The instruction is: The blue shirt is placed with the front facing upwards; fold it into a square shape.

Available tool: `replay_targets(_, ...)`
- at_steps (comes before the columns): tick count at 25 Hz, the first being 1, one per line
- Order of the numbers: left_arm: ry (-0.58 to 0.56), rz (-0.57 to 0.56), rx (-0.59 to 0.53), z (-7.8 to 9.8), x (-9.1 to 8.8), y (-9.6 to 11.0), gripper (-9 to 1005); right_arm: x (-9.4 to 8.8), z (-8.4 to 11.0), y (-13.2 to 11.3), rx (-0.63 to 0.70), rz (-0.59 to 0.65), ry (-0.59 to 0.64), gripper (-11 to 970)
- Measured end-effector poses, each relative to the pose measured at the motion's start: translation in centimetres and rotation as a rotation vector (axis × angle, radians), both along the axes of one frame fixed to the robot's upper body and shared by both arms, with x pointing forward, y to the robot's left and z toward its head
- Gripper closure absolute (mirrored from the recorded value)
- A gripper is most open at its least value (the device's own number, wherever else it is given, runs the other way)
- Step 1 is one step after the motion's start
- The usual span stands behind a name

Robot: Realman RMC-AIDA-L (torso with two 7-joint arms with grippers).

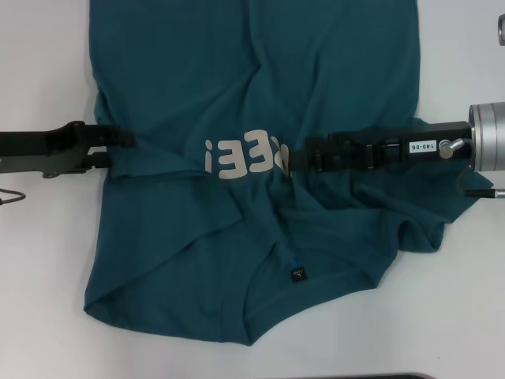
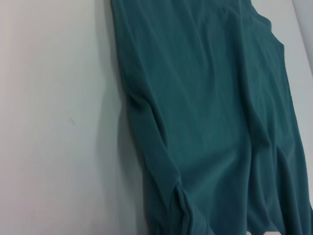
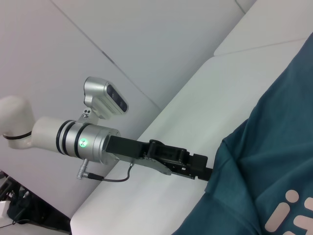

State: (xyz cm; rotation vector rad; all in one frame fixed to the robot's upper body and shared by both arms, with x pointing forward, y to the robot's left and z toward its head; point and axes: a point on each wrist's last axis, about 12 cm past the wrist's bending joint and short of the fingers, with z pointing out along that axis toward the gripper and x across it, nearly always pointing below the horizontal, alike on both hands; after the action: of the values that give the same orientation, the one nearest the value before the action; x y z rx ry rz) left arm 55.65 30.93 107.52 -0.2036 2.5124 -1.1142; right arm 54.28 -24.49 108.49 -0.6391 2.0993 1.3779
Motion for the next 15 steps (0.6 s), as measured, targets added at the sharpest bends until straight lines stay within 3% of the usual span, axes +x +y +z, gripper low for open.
replay_targets(15,-0.024,0.036,0.029,0.07,0.83,0.22,278,-0.08,-0.02,-0.12,0.002,-0.002,0.002,14)
